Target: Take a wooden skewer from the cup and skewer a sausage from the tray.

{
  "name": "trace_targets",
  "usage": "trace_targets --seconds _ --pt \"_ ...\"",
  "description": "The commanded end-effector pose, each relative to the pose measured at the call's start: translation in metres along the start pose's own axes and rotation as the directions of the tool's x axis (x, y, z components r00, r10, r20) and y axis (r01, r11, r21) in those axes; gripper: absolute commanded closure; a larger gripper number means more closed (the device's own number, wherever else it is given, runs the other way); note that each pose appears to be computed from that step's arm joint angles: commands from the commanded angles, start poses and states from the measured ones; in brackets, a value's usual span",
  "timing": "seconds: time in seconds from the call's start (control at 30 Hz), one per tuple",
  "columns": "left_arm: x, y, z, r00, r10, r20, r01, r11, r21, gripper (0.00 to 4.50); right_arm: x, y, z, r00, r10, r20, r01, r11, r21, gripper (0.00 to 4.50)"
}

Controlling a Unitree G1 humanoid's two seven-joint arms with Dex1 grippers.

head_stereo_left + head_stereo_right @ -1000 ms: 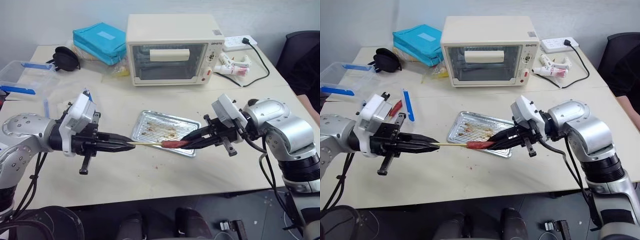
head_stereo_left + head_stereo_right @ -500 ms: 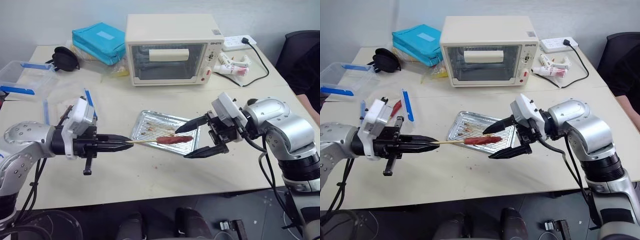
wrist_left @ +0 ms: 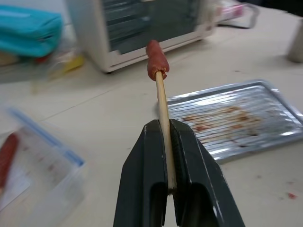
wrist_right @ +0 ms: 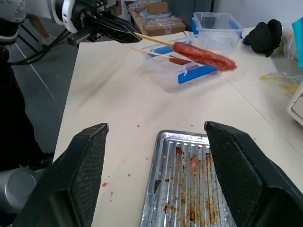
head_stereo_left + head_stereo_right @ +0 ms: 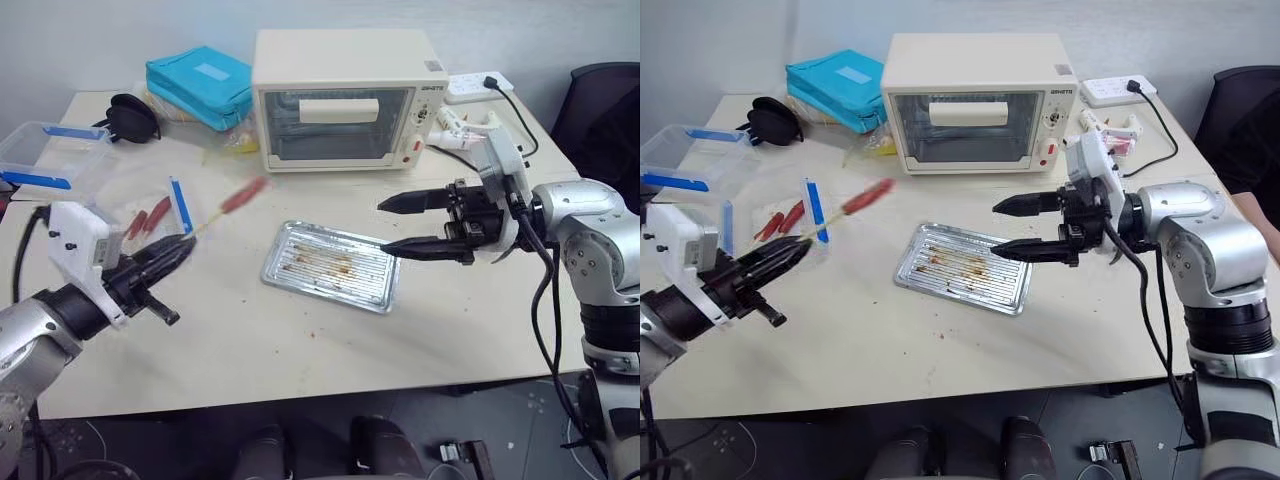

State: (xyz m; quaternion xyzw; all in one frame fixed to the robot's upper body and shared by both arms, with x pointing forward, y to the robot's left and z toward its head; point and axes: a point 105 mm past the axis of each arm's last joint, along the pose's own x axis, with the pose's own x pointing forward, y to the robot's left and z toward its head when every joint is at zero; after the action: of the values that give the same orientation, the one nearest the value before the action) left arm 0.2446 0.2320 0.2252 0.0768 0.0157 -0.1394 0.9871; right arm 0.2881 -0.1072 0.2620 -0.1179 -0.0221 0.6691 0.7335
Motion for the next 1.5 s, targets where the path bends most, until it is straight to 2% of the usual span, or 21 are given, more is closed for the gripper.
trace_targets --seconds 0.03,0.23,0.4,0.63,0.9,1.07,1.2,1.33,1.4,1.5 --pt "-0.012 0.044 0.003 0.938 0.346 0.01 -0.344 0.937 -0.062 4.5 0.001 0.007 0.019 0.998 -0.003 0.063 0.006 0.999 -0.052 1.12" --pt "-0.002 0.069 -0.022 0.871 0.477 -0.114 -0.489 0.862 -0.133 4.5 0.008 0.014 0.029 0.995 0.012 0.104 -0.006 0.999 -0.054 1.12" --pt "0.017 0.072 -0.037 0.884 0.43 -0.182 -0.463 0.86 -0.215 4.5 0.01 0.019 0.039 0.992 0.013 0.122 -0.004 0.997 -0.076 1.12" --pt "0.035 0.067 -0.041 0.907 0.359 -0.221 -0.401 0.897 -0.186 4.5 0.012 0.024 0.048 0.989 0.011 0.15 0.001 0.997 -0.081 1.12" --pt "0.032 0.064 -0.043 0.913 0.333 -0.234 -0.375 0.913 -0.162 2.32 0.01 0.021 0.043 0.991 -0.009 0.137 0.02 0.997 -0.076 1.07" --pt "0.028 0.052 -0.022 0.956 0.24 -0.168 -0.268 0.948 -0.174 0.87 0.003 0.012 0.035 0.995 -0.033 0.096 0.041 0.996 -0.081 1.07" --pt "0.016 0.036 0.01 0.994 0.093 -0.063 -0.102 0.983 -0.151 0.87 -0.009 -0.004 0.026 0.995 -0.08 0.055 0.085 0.993 -0.085 1.07" --pt "-0.019 -0.001 0.046 0.971 -0.238 0.035 0.24 0.97 -0.03 0.87 -0.03 -0.018 0.008 0.993 -0.119 -0.025 0.117 0.991 -0.057 1.07" --pt "-0.039 -0.01 0.049 0.94 -0.34 0.021 0.34 0.94 0.009 0.87 -0.04 -0.019 -0.002 0.99 -0.121 -0.067 0.119 0.992 -0.039 1.07" --pt "-0.066 -0.01 0.041 0.905 -0.418 -0.073 0.419 0.908 -0.001 0.87 -0.062 -0.021 -0.016 0.98 -0.155 -0.128 0.157 0.988 0.007 1.07"
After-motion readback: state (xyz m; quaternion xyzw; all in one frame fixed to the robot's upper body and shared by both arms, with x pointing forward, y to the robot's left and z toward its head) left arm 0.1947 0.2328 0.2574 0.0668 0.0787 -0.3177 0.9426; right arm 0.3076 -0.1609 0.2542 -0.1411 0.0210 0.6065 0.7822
